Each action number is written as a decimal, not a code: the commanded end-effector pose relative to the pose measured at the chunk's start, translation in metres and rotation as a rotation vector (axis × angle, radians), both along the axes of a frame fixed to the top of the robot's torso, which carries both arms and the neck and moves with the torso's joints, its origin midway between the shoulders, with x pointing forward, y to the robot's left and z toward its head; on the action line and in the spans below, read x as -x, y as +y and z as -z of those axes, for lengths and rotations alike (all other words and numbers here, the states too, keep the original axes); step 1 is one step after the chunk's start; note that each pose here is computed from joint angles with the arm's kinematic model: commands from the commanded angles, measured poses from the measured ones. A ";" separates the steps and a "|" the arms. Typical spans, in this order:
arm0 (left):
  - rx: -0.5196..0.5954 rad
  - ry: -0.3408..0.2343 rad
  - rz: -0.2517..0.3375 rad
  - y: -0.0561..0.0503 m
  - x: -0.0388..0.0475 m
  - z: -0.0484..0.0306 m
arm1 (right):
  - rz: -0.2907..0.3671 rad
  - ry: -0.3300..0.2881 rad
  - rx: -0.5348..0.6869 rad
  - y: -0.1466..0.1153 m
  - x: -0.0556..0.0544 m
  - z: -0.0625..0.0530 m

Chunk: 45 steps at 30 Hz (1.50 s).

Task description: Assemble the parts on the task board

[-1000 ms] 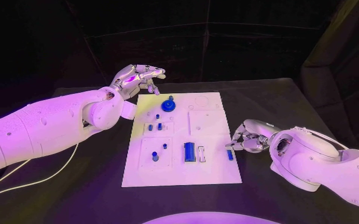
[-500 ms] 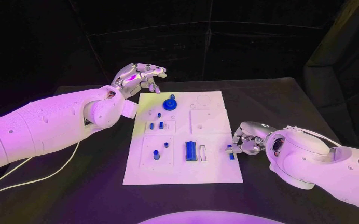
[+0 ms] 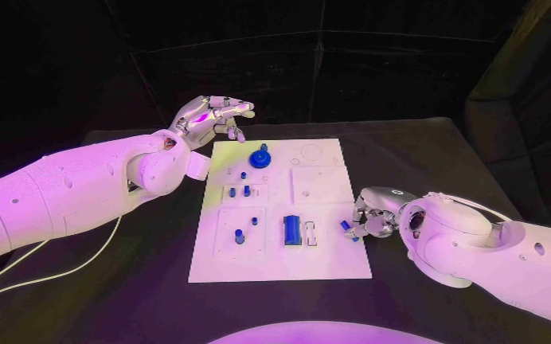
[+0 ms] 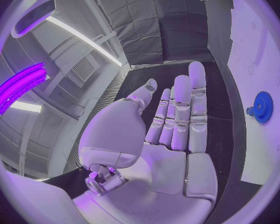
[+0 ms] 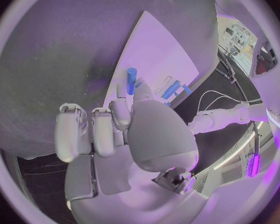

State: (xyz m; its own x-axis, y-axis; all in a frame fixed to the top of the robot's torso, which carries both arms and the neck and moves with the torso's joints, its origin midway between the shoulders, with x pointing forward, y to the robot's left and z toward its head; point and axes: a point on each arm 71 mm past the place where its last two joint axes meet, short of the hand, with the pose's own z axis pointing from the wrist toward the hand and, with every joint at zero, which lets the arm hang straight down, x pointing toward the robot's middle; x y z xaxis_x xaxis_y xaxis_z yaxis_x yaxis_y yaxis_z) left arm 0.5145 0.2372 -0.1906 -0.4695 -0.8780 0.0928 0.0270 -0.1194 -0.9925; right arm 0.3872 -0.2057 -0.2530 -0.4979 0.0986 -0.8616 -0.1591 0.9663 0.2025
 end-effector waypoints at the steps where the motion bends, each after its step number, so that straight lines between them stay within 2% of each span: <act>1: 0.008 -0.006 0.011 0.000 0.0002 -0.0016 | -0.042 -0.023 0.082 0.003 0.000 0.002; 9: 0.008 -0.003 0.012 0.000 0.0005 -0.0015 | -0.084 -0.048 0.131 0.015 0.002 0.007; 25: 0.008 0.001 0.019 -0.001 0.0008 -0.0013 | -0.142 -0.102 0.230 0.031 0.000 0.010; 33: 0.008 0.002 0.019 -0.001 0.0010 -0.0013 | -0.105 -0.119 0.146 0.033 0.002 0.006; 41: 0.007 0.002 0.018 -0.001 0.0010 -0.0013 | -0.040 -0.082 0.014 0.032 0.005 0.004; 45: 0.007 0.002 0.018 -0.001 0.0010 -0.0013 | -0.009 -0.083 -0.071 0.032 0.007 0.000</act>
